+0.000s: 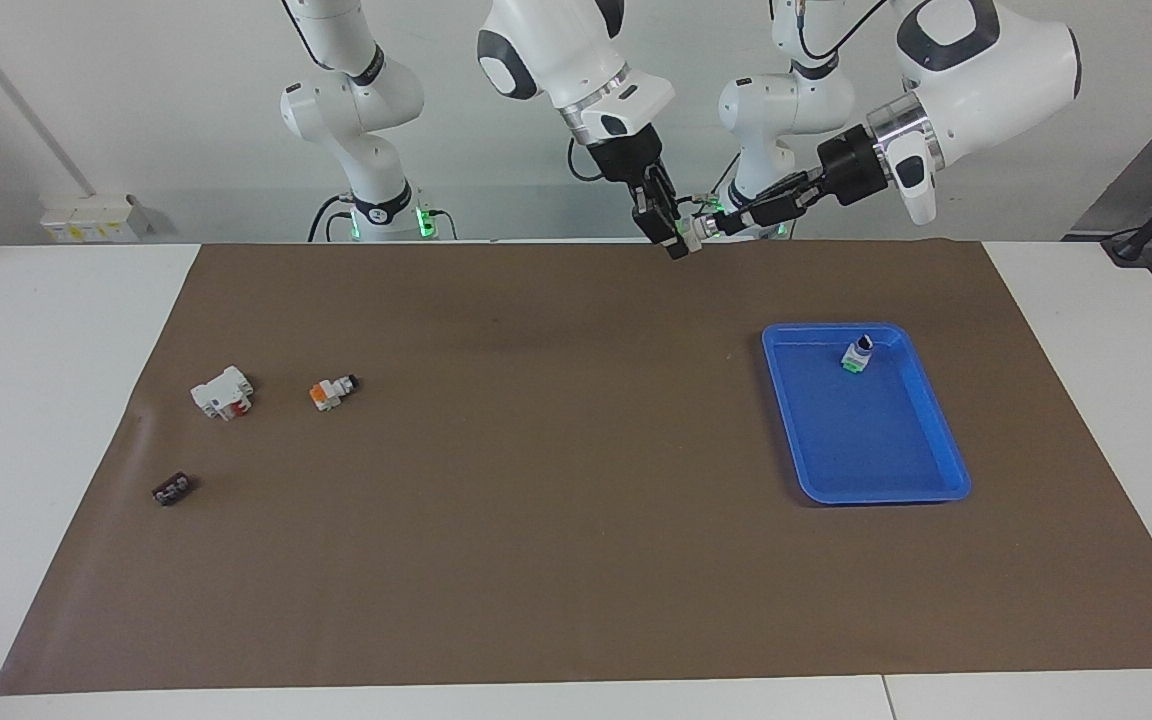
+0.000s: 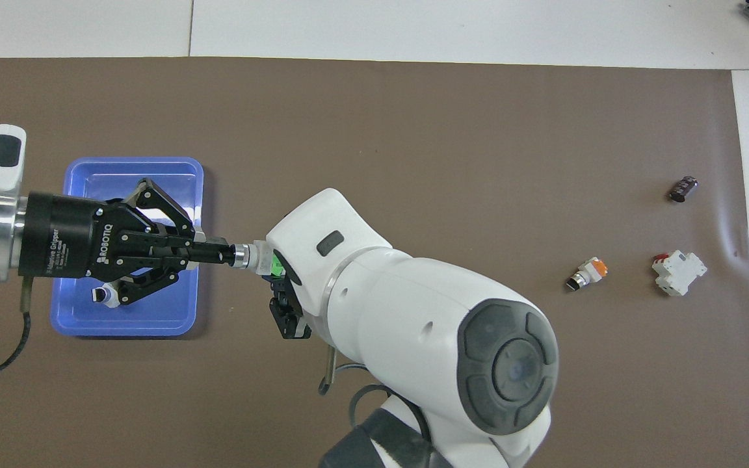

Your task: Turn and place switch with both arms

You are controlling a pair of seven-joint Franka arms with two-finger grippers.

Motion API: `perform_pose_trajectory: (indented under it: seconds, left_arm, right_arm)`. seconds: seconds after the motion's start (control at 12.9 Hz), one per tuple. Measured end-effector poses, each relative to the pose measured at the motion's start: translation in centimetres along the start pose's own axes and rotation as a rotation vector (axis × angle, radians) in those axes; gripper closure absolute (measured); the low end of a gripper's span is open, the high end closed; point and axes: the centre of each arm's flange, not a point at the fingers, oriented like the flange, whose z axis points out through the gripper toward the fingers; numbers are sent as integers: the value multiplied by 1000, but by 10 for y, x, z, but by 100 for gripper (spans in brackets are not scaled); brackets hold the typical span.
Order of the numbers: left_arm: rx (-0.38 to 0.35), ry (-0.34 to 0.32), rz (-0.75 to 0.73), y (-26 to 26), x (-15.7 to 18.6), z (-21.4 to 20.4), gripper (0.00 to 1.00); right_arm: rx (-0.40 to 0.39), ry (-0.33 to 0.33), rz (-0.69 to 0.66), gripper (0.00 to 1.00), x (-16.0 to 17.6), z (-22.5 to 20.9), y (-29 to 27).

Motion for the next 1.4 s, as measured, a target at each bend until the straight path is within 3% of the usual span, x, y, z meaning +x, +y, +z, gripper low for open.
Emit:
perform_pose_trajectory:
  seconds: [0.31,0.93,1.4]
  left_arm:
    - [0,5,-184,1,-2,3,90]
    - [8,27,-881,1,-5,6,90]
    - [6,41,-1230,0,-7,7,90]
  right_arm:
    - [-1,-4,3,59,-2,0,2]
    - [-2,-9,11,59,-5,1,5]
    - [1,-10,22,59,-5,4,4]
